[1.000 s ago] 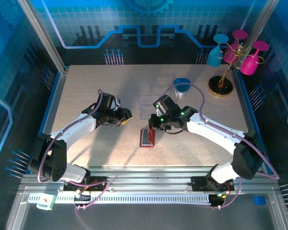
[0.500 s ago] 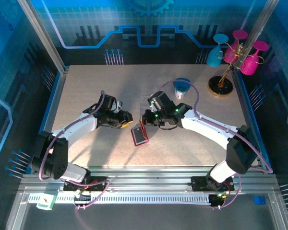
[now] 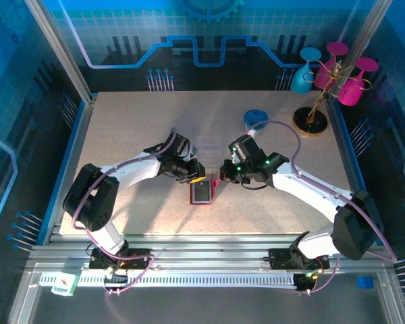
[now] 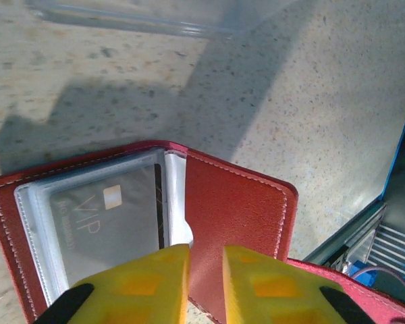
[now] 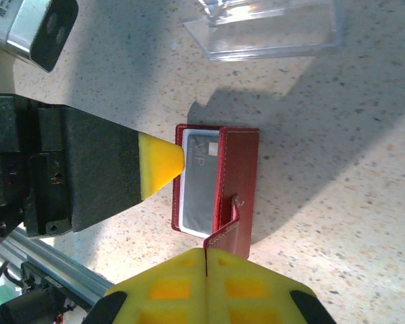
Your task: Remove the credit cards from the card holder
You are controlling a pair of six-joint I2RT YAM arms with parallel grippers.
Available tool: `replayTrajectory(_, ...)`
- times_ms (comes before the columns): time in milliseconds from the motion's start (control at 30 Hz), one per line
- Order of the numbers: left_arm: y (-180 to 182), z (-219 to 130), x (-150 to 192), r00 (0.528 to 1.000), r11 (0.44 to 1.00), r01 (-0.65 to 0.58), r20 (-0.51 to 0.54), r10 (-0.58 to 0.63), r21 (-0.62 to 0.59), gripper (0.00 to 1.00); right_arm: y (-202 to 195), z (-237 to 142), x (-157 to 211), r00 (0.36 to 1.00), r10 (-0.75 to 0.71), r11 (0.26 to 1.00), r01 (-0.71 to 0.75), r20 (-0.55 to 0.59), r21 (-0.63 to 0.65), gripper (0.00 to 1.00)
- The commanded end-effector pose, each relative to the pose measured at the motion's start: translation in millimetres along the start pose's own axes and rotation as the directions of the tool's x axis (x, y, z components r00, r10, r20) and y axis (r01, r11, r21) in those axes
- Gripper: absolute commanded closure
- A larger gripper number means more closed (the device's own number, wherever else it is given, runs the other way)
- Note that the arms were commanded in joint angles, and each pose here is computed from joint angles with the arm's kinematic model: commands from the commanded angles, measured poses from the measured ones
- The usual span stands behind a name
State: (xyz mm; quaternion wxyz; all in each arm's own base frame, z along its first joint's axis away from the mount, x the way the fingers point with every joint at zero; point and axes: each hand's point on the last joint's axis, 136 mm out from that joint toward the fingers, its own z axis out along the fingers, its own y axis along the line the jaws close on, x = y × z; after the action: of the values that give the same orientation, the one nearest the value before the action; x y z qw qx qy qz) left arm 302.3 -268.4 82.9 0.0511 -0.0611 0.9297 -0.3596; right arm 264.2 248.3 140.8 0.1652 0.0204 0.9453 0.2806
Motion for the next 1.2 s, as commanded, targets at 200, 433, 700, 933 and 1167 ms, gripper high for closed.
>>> replayTrajectory(200, -18, 30, 21, 0.997, 0.999, -0.032, -0.077, 0.032, -0.004, 0.86, -48, 1, 9, 1.0, -0.012, 0.995, 0.014, -0.019, 0.1, 1.0)
replayTrajectory(433, -16, 61, 44, 0.988, 0.999, -0.033, -0.148, 0.031, -0.009, 0.88, -76, 23, 27, 0.994, -0.009, 0.991, 0.023, -0.105, 0.13, 1.0)
replayTrajectory(700, -1, 71, 49, 0.987, 0.999, -0.022, -0.162, 0.015, -0.042, 0.88, -68, 12, 27, 0.994, -0.02, 0.991, 0.034, -0.109, 0.127, 0.7)
replayTrajectory(933, 8, 77, 53, 0.986, 0.999, -0.004, -0.168, -0.005, -0.053, 0.88, -29, -17, 15, 0.998, -0.03, 1.0, 0.03, -0.054, -0.008, 0.65)
replayTrajectory(1167, 10, 80, 52, 0.987, 0.999, 0.014, -0.16, -0.022, -0.049, 0.89, -19, 18, 33, 0.989, 0.052, 0.994, -0.064, -0.135, -0.086, 0.81)
